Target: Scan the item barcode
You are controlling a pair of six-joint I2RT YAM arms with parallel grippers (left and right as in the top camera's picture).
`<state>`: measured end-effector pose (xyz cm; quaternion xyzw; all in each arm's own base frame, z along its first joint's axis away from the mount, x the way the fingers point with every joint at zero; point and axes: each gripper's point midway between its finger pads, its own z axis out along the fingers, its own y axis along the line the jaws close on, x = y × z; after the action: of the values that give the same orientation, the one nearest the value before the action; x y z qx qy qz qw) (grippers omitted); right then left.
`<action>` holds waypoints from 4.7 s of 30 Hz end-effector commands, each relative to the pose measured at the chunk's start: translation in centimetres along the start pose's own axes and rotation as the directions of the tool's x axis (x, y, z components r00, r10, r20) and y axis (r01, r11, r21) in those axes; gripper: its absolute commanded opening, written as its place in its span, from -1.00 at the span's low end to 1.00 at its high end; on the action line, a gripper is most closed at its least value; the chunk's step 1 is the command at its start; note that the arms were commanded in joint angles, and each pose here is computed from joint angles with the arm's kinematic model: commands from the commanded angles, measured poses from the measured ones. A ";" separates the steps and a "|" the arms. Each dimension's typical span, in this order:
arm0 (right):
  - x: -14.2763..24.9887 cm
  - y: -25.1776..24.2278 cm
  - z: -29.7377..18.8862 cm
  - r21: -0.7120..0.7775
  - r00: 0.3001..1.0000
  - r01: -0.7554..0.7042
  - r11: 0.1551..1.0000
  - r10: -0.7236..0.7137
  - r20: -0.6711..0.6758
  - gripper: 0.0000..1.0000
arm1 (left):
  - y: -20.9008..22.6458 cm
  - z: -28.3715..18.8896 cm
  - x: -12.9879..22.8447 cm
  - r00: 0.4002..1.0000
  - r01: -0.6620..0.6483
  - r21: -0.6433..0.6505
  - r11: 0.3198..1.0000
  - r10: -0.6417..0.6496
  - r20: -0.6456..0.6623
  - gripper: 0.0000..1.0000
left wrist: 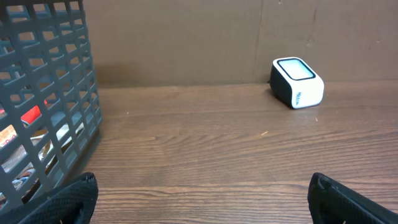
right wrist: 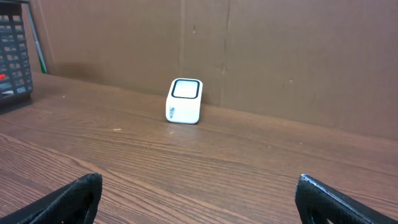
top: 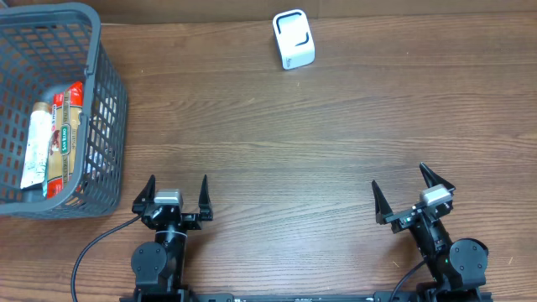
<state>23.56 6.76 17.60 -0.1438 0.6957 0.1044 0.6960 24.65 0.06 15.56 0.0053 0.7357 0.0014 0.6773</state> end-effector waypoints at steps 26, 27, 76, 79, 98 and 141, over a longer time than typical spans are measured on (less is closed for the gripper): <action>0.0 -0.1 0.0 0.007 1.000 -0.004 1.000 0.004 0.009 1.00 | 0.1 -1.0 -5.0 0.993 0.033 -0.001 0.999 -0.032 0.112 1.00; 0.0 -0.1 0.0 0.007 1.000 -0.004 1.000 0.004 0.009 1.00 | 0.1 -1.2 -6.1 0.992 0.032 -0.001 0.999 -0.032 0.120 1.00; 0.1 -0.8 0.0 0.044 1.000 -0.004 0.999 0.004 0.006 1.00 | 30.0 12.5 -4.9 0.673 0.092 -0.483 0.871 -0.412 -0.615 1.00; 0.1 -0.8 0.0 0.045 1.000 -0.004 0.999 0.004 0.005 1.00 | 30.5 12.3 -1.3 0.599 0.049 -0.471 0.881 -0.403 -0.692 1.00; 0.1 -0.8 0.0 0.044 1.000 -0.004 0.999 0.004 0.006 1.00 | 29.0 13.2 11.3 0.349 0.046 -0.379 0.924 -0.371 -0.861 0.72; 0.1 -0.8 0.0 0.044 1.000 -0.004 0.999 0.004 0.006 1.00 | 7.1 12.4 -26.6 0.812 0.231 -0.032 0.972 -0.211 -0.544 -0.91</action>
<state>23.73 6.26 17.66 -0.1330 0.6969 0.0936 0.6984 38.88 12.57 39.60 -0.1128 0.8979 -0.0194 0.4251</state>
